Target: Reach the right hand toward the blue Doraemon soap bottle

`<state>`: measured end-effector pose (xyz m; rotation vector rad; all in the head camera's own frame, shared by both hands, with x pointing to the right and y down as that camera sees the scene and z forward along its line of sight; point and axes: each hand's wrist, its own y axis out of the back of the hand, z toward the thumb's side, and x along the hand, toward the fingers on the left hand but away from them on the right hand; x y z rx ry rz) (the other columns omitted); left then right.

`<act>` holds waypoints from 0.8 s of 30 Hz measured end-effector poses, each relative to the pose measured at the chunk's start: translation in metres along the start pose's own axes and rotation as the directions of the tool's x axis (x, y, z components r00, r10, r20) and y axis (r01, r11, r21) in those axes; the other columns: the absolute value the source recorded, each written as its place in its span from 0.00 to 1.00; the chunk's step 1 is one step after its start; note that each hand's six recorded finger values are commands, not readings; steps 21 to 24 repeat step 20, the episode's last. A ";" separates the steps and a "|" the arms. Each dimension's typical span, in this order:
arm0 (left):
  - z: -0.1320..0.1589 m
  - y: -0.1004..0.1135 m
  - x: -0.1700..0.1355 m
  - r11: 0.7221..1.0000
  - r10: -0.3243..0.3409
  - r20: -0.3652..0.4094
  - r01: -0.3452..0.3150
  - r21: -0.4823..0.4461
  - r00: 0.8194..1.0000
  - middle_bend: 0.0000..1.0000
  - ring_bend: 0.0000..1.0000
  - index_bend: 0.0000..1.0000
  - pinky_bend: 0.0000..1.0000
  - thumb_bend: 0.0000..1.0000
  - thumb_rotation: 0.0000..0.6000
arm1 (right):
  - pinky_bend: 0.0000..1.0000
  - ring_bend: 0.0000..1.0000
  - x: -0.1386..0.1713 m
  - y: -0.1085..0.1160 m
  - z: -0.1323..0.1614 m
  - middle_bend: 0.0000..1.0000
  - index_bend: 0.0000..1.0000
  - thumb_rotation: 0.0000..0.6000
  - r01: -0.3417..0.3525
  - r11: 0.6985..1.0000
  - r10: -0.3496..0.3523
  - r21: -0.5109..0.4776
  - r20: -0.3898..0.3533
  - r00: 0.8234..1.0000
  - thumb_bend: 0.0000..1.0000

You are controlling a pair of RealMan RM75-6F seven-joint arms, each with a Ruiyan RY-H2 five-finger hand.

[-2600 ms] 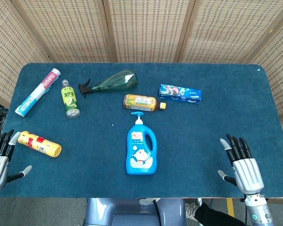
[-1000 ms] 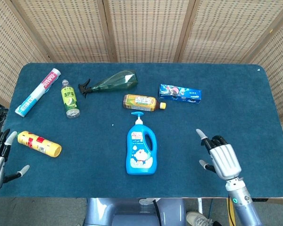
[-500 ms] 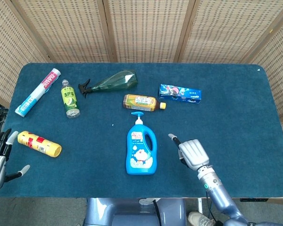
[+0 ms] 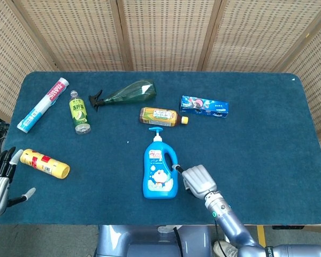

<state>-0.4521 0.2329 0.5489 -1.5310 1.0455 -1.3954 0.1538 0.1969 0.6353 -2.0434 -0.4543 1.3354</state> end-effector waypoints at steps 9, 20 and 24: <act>-0.001 -0.001 0.000 1.000 -0.001 -0.002 0.001 0.002 1.000 0.00 0.00 0.00 0.00 0.16 0.91 | 0.62 0.87 -0.003 -0.014 0.030 0.74 0.19 1.00 -0.061 0.998 0.062 0.005 -0.030 0.998 0.99; -0.004 -0.001 0.000 1.000 -0.001 -0.009 0.001 0.001 1.000 0.00 0.00 0.00 0.00 0.16 0.91 | 0.62 0.87 -0.003 -0.015 0.041 0.74 0.19 1.00 -0.061 0.998 0.062 0.023 -0.040 0.997 0.98; -0.004 -0.001 0.000 1.000 -0.001 -0.009 0.001 0.001 1.000 0.00 0.00 0.00 0.00 0.16 0.91 | 0.62 0.87 -0.003 -0.015 0.041 0.74 0.19 1.00 -0.061 0.998 0.062 0.023 -0.040 0.997 0.98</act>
